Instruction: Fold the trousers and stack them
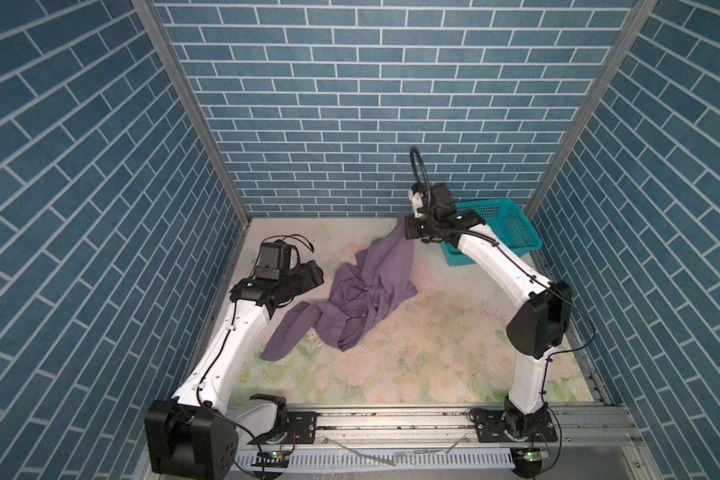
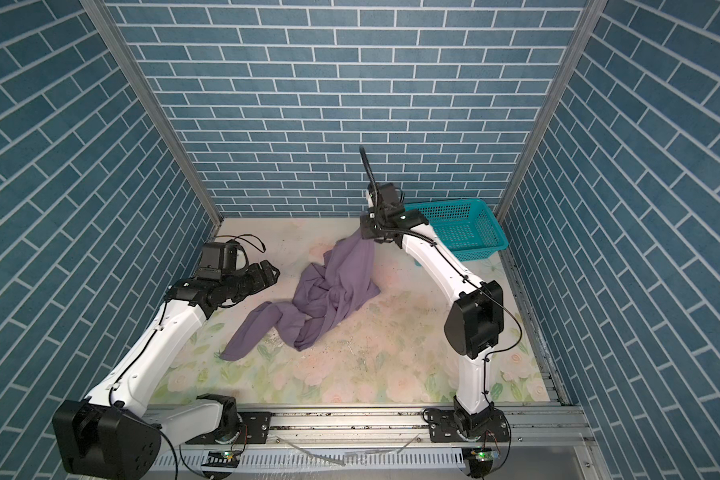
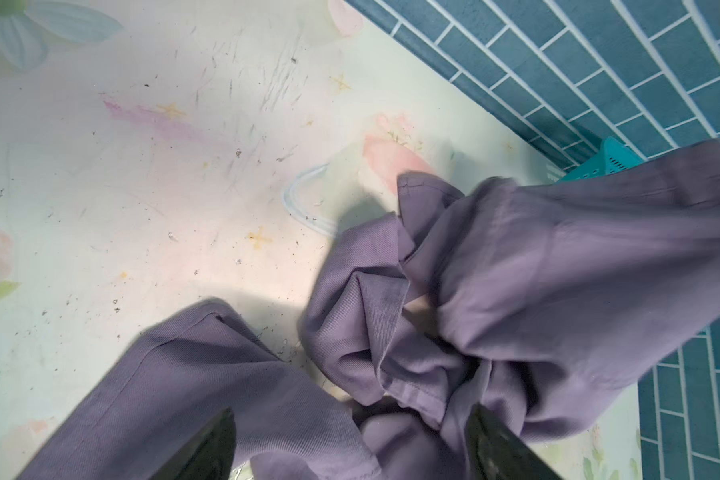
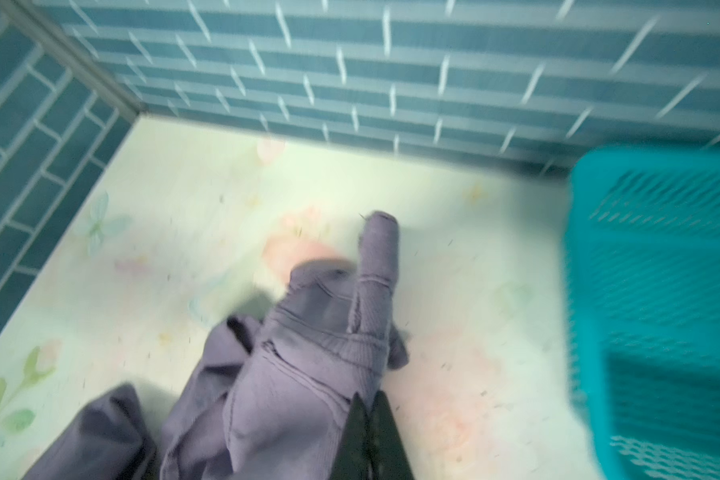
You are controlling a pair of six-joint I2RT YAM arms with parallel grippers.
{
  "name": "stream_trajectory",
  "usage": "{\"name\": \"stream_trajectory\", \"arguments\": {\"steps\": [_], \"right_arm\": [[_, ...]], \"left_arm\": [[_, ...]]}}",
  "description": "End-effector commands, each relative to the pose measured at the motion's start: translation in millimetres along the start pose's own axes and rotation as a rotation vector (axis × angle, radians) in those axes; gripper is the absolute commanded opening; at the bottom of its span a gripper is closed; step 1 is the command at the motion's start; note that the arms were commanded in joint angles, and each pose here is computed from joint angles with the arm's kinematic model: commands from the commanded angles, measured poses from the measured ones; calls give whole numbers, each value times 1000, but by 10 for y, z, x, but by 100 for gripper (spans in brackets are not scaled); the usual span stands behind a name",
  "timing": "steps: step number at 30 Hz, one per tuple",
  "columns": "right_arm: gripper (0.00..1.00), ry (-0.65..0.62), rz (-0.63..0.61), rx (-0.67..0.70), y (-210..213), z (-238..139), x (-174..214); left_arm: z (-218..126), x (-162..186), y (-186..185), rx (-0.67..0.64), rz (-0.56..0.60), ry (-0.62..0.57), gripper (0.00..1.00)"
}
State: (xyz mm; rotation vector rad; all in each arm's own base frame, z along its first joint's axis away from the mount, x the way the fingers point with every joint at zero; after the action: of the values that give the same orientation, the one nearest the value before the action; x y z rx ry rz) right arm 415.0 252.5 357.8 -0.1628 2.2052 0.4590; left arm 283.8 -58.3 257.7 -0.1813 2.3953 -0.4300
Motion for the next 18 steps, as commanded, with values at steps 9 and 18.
{"name": "stream_trajectory", "arguments": {"steps": [9,18], "right_arm": [[0,-84,-203,-245,868,-857,-123],[0,213,-89,-464,1267,-275,614]], "left_arm": [[-372,-162,-79,-11,32,-77,91],[-657,-278,-286,129,53,-160,99]]}}
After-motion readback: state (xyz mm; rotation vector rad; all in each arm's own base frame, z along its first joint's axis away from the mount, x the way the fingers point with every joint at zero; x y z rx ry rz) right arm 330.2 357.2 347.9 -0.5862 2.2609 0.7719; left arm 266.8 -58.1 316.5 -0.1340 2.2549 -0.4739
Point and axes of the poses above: each gripper's point midway between its finger pads, its own z axis out along the fingers, its own y axis along the line the jaws close on, x = y × z, the point moved 7 cm from there along -z, back along the fingers, and after that the axes turned 12 degrees about z, right-handed, at the moved point
